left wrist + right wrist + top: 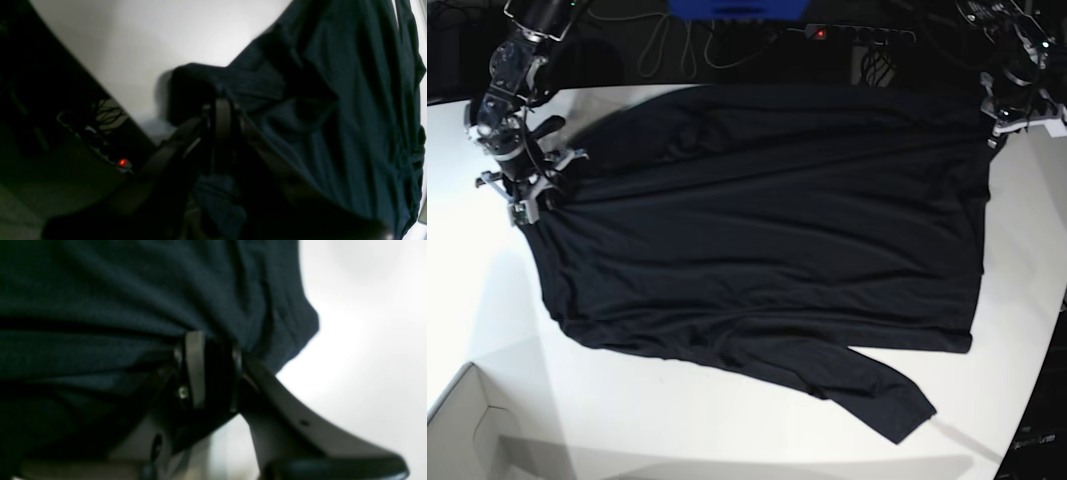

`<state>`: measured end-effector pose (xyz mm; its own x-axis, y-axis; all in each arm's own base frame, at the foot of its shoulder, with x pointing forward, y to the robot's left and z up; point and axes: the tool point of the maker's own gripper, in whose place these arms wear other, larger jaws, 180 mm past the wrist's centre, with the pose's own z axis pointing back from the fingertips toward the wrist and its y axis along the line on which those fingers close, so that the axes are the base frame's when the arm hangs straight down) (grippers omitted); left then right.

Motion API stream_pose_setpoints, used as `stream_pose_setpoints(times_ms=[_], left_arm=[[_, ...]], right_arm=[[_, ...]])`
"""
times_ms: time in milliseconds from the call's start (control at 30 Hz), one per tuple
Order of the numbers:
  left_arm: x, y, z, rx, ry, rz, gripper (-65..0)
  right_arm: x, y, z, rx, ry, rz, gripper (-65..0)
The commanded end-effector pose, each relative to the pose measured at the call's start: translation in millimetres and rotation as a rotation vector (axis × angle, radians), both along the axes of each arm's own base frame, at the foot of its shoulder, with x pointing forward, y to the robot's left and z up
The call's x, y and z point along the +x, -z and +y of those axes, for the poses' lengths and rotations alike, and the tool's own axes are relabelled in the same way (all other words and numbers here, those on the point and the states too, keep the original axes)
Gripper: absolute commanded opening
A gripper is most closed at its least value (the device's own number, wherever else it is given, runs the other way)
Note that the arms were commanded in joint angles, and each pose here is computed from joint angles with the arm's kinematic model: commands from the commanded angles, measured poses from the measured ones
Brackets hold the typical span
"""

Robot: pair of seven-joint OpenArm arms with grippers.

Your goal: Layout the t-shirt on the table in an organized manner, then fold the t-shirt properly

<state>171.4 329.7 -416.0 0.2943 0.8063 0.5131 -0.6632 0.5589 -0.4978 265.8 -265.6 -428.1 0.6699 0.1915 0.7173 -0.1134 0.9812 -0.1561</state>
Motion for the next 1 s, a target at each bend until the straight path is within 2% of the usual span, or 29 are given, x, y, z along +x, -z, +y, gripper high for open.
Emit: stream_pose_setpoints(times_ms=[0, 400, 533, 633, 700, 833, 967], left_arm=[[7.8, -10.3, 8.5, 0.033, -0.002, -0.033, -65.0], [-3.0, -3.2, 6.4, 0.028, 0.001, 0.005, -64.4], [-4.8, -4.9, 7.6, 0.034, 0.001, 0.005, -54.8], [0.9, -23.0, 8.7, 0.095, 0.05, -0.038, -48.4], [1.1, -38.8, 14.2, 0.146, 0.061, -0.071, -46.3], [6.0, -80.1, 21.1, 0.26, 0.065, -0.149, -46.4], [30.4, -122.1, 21.9, 0.346, 0.08, -0.248, -46.4]], right_arm=[[-11.7, 6.5, -15.1, -0.056, 0.019, 0.071, -55.7], [-9.0, 5.1, -11.0, -0.051, 0.015, 0.063, -55.7], [-9.0, 5.3, -10.4, -0.05, 0.015, 0.063, -55.7], [-9.3, 7.2, -5.6, -0.037, 0.016, 0.063, -55.7], [-8.6, 6.8, -5.6, -0.037, 0.016, 0.061, -55.7], [-8.7, 7.2, -4.3, -0.034, 0.016, 0.062, -55.7], [-8.4, 8.4, -0.3, -0.026, 0.014, 0.062, -55.7]])
